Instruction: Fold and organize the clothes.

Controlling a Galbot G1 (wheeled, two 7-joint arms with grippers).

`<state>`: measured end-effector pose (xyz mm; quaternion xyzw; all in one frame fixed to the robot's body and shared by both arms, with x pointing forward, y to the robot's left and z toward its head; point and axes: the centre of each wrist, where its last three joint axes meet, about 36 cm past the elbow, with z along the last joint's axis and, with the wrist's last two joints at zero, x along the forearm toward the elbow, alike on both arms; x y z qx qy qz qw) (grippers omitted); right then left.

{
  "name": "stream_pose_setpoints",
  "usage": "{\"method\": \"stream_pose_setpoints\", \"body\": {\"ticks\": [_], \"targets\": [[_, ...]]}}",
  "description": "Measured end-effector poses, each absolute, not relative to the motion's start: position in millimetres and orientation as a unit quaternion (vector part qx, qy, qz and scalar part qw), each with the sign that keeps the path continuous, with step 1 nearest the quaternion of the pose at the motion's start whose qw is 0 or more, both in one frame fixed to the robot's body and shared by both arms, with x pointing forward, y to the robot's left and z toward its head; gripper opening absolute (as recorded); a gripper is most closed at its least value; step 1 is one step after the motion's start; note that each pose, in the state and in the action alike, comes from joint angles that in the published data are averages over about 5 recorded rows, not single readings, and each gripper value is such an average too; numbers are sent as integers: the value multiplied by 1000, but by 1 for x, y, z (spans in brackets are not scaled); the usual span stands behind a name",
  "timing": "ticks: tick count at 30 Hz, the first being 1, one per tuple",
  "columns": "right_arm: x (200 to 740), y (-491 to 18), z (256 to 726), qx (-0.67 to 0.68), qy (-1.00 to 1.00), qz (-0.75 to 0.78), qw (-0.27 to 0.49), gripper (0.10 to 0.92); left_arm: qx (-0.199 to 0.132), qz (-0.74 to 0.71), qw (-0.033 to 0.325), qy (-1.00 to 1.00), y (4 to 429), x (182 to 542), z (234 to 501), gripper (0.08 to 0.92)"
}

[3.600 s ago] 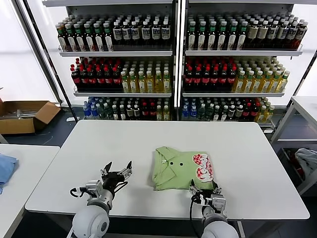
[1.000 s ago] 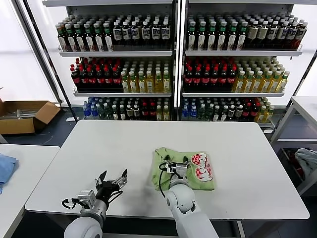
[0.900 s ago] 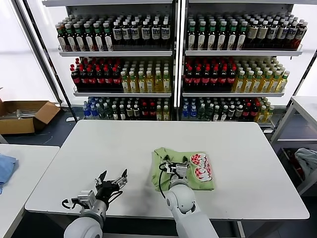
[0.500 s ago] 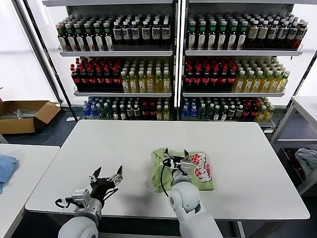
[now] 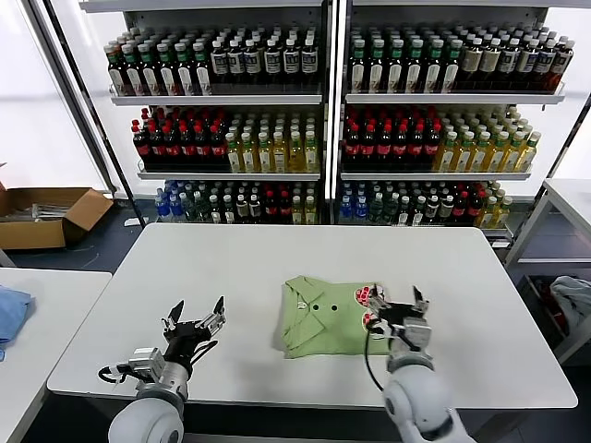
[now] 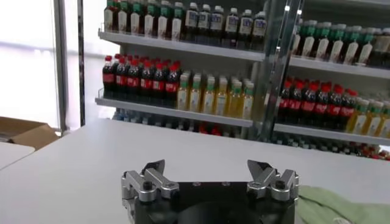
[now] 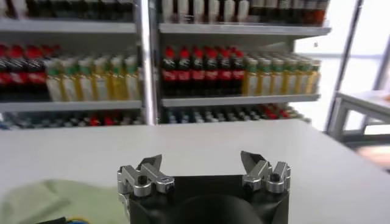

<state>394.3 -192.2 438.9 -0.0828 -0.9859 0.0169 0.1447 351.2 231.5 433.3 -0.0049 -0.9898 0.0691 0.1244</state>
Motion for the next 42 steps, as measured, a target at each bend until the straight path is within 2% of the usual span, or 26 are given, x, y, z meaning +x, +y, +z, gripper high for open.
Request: {"method": "stream_pose_setpoints", "body": {"ticks": [12, 20, 42], "targets": [[356, -251, 452, -138, -977, 51, 153, 823, 8, 67, 96, -993, 238, 361, 435, 823], [347, -258, 460, -143, -977, 59, 150, 823, 20, 61, 82, -995, 241, 361, 433, 823], [336, -260, 466, -146, -976, 69, 149, 823, 22, 58, 63, -996, 241, 358, 433, 823]]}}
